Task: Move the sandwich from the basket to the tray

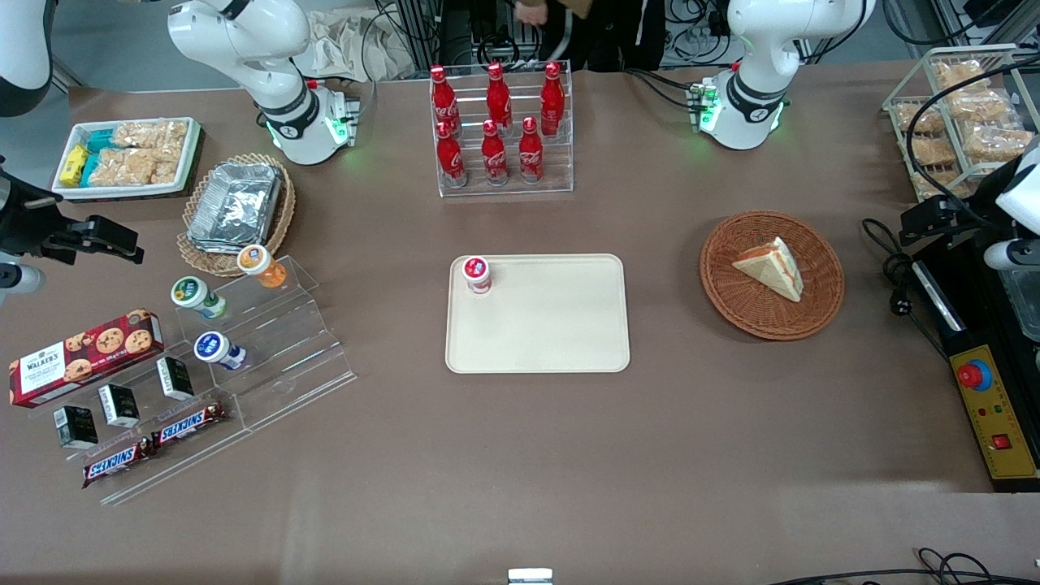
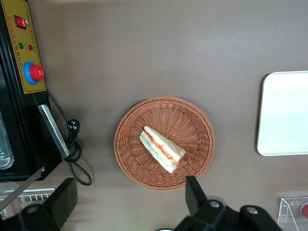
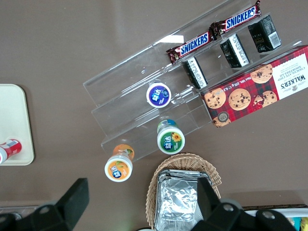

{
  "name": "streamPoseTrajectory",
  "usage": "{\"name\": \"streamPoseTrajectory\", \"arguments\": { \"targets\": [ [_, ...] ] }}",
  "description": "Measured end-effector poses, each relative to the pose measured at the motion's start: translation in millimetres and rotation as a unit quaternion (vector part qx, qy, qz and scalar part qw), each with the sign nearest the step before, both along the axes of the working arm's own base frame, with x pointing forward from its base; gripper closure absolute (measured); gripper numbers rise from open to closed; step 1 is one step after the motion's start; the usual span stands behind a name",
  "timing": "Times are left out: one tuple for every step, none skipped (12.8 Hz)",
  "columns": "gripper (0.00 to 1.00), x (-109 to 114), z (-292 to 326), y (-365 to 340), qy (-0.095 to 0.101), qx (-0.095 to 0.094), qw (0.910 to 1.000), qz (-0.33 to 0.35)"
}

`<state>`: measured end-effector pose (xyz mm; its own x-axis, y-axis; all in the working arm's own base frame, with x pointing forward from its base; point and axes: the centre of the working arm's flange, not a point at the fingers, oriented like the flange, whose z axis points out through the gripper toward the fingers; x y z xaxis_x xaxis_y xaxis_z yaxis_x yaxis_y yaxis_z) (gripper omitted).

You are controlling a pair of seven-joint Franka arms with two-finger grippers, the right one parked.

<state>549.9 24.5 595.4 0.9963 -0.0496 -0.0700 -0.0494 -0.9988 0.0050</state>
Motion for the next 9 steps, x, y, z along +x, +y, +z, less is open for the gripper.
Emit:
{"name": "streamPoseTrajectory", "arguments": {
  "targets": [
    [0.0, 0.0, 0.0, -0.1, 0.0, 0.0, 1.0, 0.0],
    [0.0, 0.1, 0.0, -0.2, 0.0, 0.0, 1.0, 0.0],
    [0.0, 0.1, 0.0, -0.2, 0.0, 0.0, 1.0, 0.0],
    [0.0, 0.1, -0.1, -0.2, 0.0, 0.0, 1.0, 0.0],
    [0.0, 0.5, -0.8, -0.3, 0.001, 0.0, 1.0, 0.0],
    [0.0, 1.1, -2.1, -0.4, 0.002, 0.0, 1.0, 0.0],
    [0.0, 1.8, -3.6, -0.3, 0.003, 0.0, 1.0, 0.0],
    [0.0, 2.2, -4.4, 0.2, 0.004, 0.001, 1.0, 0.0],
    [0.0, 2.2, -4.6, 1.3, 0.004, 0.001, 1.0, 0.001]
  ]
}}
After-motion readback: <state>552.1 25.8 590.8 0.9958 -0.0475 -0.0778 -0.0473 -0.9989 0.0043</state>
